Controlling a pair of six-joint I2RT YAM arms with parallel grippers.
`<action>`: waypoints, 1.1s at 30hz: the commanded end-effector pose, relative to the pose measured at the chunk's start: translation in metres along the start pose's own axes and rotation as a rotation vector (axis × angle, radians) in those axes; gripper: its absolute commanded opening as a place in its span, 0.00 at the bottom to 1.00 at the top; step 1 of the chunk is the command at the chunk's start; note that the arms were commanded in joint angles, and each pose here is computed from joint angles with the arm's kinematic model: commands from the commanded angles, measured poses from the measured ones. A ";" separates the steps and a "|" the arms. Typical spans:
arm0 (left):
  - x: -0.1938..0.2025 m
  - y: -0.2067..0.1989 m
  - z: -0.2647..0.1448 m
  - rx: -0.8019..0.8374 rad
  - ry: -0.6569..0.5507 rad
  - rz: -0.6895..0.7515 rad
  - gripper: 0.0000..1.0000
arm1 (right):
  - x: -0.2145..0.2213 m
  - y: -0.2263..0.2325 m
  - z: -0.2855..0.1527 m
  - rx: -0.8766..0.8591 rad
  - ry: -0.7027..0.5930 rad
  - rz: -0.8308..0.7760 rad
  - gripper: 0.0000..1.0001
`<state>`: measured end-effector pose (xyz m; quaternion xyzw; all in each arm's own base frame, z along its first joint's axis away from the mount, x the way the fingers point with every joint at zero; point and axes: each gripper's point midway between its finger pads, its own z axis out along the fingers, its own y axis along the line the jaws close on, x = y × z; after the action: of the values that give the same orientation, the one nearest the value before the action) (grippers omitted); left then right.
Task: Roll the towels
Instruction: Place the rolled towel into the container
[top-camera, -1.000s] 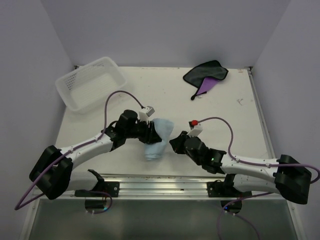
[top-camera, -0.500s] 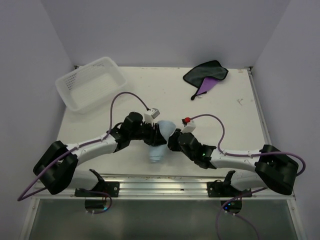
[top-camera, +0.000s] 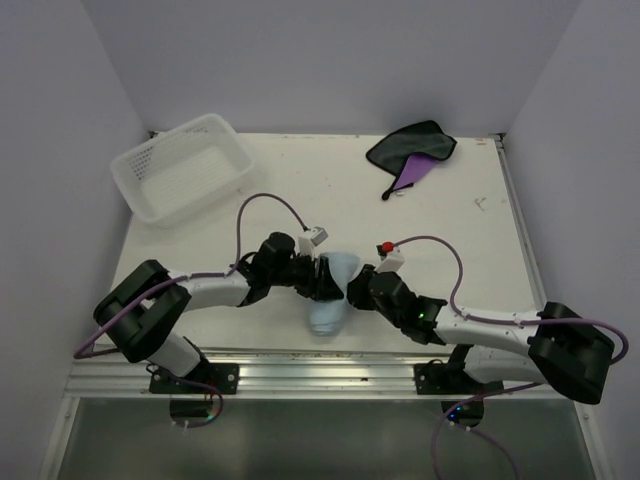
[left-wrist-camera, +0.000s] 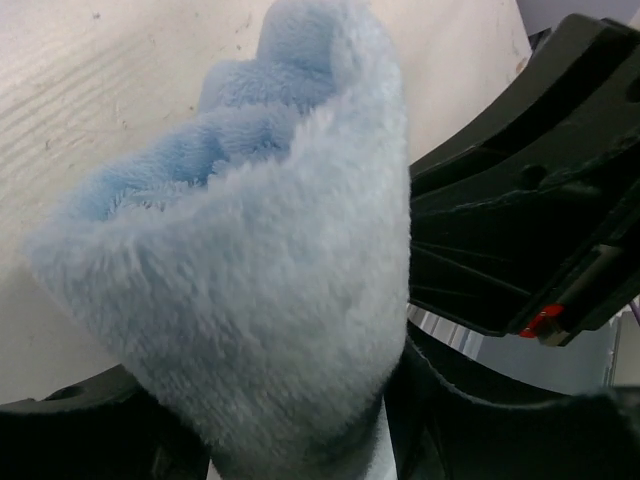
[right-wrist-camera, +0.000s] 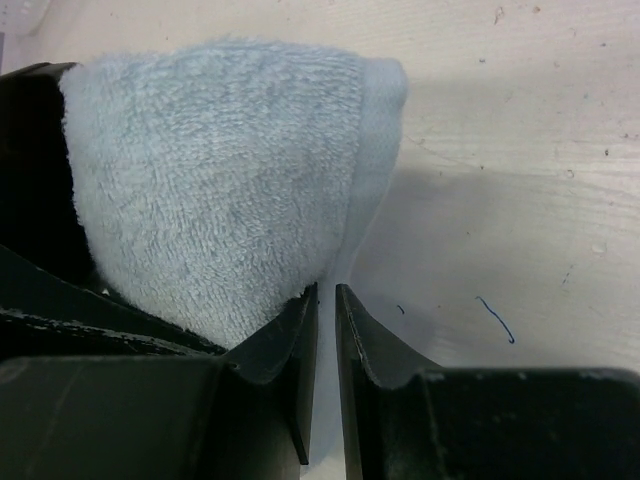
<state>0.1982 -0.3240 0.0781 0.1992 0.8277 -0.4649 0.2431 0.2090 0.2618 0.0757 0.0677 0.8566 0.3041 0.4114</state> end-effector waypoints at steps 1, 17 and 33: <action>0.001 -0.002 0.009 0.022 0.006 0.002 0.63 | -0.011 0.026 -0.005 -0.100 -0.021 0.074 0.18; 0.007 0.037 -0.009 -0.252 0.096 -0.009 0.91 | 0.012 0.008 0.005 -0.041 0.065 0.073 0.18; 0.001 0.036 -0.040 -0.355 0.105 -0.035 1.00 | 0.020 0.017 0.013 -0.080 0.101 0.090 0.17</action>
<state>0.2014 -0.2694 0.0510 0.1597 0.9185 -0.3004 0.2017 0.1979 0.2751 0.0465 0.0701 0.8765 0.3239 0.3493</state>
